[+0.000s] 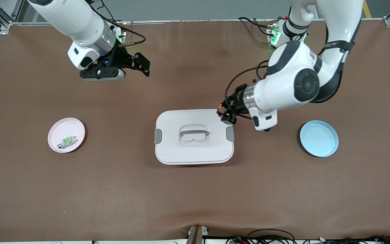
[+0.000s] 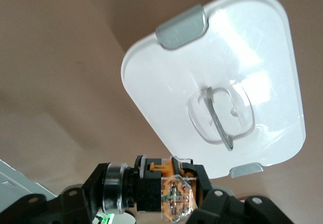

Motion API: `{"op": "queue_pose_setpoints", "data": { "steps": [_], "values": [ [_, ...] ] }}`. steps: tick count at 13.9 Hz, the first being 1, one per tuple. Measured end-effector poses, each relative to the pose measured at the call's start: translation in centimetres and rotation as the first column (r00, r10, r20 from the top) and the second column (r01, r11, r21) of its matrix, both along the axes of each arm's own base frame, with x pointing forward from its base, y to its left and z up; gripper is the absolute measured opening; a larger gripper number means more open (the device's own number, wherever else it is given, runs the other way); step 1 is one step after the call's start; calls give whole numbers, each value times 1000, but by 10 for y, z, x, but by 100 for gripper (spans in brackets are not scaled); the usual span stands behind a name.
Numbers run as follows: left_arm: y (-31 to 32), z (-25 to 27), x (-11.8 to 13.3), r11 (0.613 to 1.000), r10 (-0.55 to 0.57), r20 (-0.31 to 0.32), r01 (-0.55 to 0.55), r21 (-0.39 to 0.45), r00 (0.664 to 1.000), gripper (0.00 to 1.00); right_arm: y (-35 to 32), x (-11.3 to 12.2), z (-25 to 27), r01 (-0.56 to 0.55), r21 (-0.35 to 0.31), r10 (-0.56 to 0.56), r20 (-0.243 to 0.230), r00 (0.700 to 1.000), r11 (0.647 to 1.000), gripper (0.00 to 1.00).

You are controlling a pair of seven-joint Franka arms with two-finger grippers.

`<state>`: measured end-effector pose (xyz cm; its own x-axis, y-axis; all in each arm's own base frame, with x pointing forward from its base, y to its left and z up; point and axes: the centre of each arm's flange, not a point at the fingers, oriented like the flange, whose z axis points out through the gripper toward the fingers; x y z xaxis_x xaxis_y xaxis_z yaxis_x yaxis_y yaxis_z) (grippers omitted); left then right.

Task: Transfer orange switch to right arm and place
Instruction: 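Carry the switch over the box while the right gripper reaches toward it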

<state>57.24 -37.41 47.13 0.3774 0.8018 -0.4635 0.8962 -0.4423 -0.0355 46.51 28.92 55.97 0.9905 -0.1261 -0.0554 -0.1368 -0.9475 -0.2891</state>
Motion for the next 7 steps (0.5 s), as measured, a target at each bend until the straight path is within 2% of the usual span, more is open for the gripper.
{"op": "queue_pose_setpoints", "data": {
  "steps": [2, 4, 7],
  "values": [
    [-18, -2, -8, 1000, 7, -2, -7, -2, 1000, 72, 11, -12, -14, 10, 44, -12, 36, 999, 999, 100],
    [-26, -3, -9, 999, 31, 4, -31, -7, 1000, 72, 20, -15, -23, 61, 150, -68, 39, 997, 987, 100],
    [-30, -9, -6, 999, 52, 9, -52, -16, 999, 72, 21, -13, -37, 145, 253, -158, 30, 987, 957, 100]
  ]
}}
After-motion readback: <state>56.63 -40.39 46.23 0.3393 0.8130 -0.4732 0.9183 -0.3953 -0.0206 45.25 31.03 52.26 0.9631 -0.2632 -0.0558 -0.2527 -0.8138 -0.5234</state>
